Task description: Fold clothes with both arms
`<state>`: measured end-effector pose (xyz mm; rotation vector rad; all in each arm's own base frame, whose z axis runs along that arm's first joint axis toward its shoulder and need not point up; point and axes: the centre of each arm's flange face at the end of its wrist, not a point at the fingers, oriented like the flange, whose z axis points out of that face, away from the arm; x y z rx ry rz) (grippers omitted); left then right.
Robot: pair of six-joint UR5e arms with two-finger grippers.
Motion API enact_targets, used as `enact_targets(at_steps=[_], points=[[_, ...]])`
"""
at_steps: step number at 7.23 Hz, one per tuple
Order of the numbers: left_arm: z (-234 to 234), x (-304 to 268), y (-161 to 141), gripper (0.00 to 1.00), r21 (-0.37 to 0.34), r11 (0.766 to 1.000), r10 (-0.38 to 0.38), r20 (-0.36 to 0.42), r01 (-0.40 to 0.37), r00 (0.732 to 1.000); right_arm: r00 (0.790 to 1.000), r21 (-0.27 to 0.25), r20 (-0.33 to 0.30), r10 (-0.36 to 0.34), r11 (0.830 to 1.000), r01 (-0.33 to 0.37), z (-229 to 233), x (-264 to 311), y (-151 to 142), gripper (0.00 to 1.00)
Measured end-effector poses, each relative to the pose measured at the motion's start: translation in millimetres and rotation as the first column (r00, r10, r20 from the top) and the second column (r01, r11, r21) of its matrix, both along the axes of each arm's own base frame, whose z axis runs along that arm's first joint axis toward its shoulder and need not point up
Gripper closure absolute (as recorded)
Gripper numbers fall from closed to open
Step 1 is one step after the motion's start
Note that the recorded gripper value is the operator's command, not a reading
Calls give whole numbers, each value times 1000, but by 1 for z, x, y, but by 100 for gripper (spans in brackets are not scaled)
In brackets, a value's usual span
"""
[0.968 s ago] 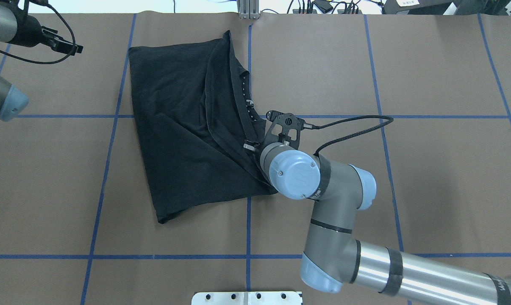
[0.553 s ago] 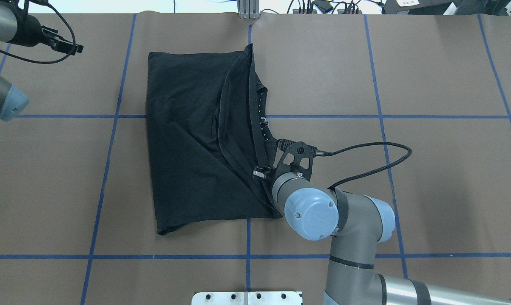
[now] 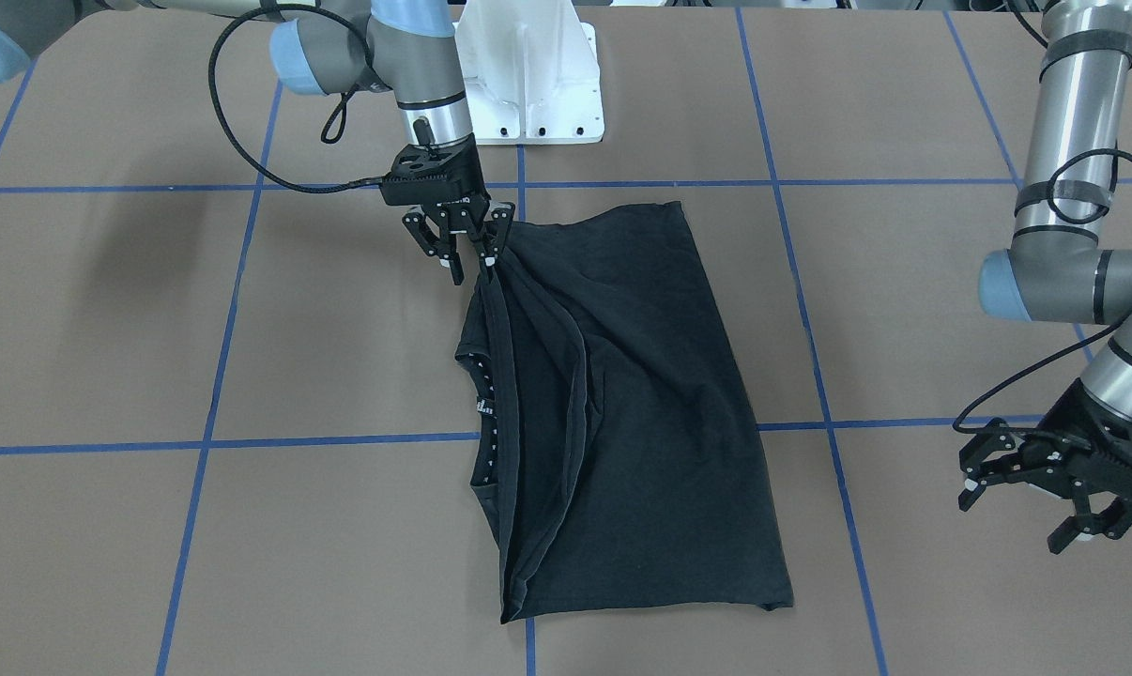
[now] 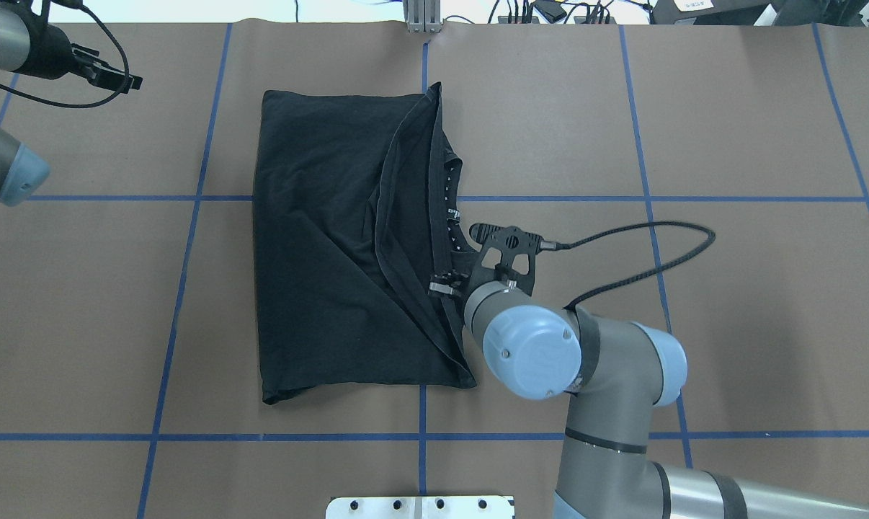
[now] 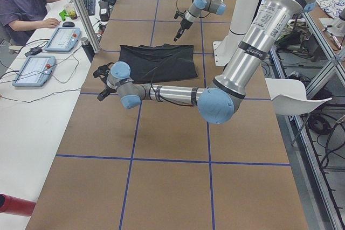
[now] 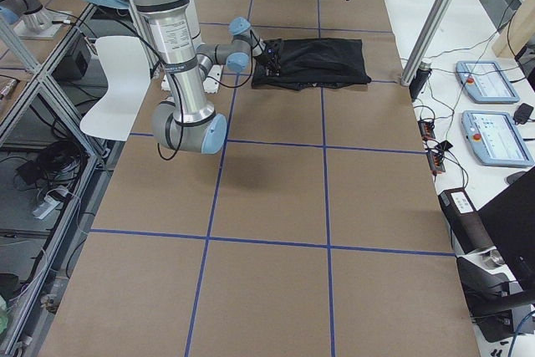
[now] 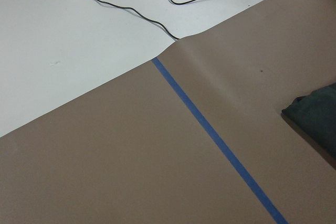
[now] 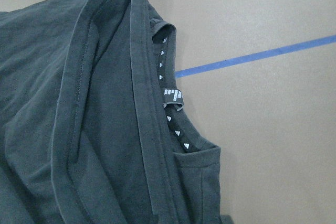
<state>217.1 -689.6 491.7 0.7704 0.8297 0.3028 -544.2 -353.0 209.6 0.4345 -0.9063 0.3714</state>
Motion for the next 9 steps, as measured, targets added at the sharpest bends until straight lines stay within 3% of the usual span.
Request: enact_targets(at_steps=[2,4,5,7,9], points=[[0,0,0,0,0,1000,0,-1,0,1000,997,-12,-75,-11,1000,10,-54,-8,-41,0],[0,0,0,0,1,1000,0,-2,0,1000,987,-35,-158,-9,999,4,-87,-67,-84,4],[0,0,0,0,1,1000,1,-1,-1,1000,977,-35,-211,-26,999,19,-86,-92,-98,19],[1,1,1,0,0,1000,2,-1,-2,1000,958,-23,-278,-74,997,70,-71,-123,-102,37],[1,1,1,0,-1,1000,3,-1,-3,1000,949,-27,-299,-97,995,93,-65,-139,-95,40]])
